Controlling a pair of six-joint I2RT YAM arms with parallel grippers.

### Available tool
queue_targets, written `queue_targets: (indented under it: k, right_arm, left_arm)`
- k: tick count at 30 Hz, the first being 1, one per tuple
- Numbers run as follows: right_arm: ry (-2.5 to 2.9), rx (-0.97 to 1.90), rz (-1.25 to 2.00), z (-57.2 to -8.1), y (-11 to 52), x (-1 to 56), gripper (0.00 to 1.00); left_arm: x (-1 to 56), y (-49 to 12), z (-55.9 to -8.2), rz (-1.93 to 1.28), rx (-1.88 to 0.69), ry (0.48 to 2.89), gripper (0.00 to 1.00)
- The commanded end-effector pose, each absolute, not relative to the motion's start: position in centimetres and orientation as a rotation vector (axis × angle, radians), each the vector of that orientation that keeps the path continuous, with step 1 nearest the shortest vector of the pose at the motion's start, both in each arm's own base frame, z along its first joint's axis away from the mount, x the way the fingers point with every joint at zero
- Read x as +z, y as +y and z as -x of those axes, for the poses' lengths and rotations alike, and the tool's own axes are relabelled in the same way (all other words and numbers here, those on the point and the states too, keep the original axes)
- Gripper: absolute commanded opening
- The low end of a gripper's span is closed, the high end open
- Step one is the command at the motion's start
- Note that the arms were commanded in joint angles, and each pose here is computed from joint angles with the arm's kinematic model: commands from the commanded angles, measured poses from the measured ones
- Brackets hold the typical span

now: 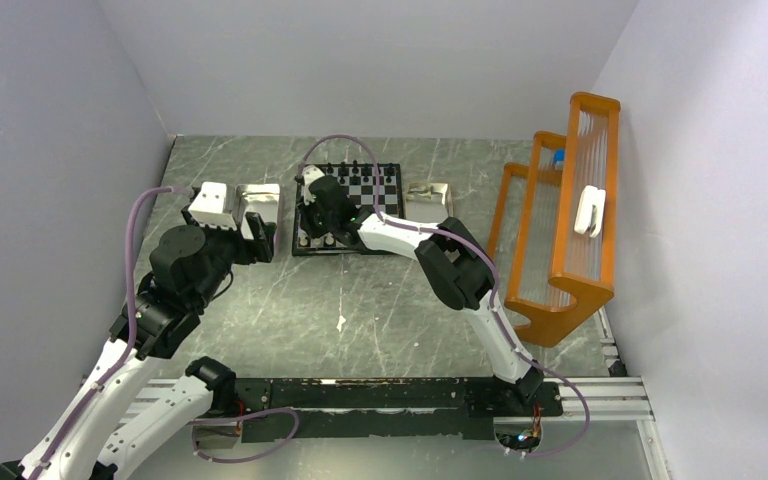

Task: Set up the chess pieces on the board
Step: Place the chess piece on the chessboard.

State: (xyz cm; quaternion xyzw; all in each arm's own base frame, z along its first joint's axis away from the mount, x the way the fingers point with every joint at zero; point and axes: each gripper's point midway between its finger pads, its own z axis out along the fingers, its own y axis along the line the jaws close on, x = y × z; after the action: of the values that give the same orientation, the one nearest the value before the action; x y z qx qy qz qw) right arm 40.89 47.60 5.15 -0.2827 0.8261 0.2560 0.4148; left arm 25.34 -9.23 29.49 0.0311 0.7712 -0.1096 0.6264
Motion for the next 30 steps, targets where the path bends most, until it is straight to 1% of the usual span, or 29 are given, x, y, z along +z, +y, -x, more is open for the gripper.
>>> queue_targets:
  k: [1,30]
  right_arm:
    - [2.101,0.633,0.717,-40.28,47.31,5.33,0.14]
    - [2.124,0.650,0.709,-39.70,47.21,5.65,0.14]
  left_arm:
    - [29.90,-8.93,-25.37,-0.059,-0.250,1.753,0.84]
    - [29.96,-8.94,-25.35,-0.060,-0.253,1.751,0.84]
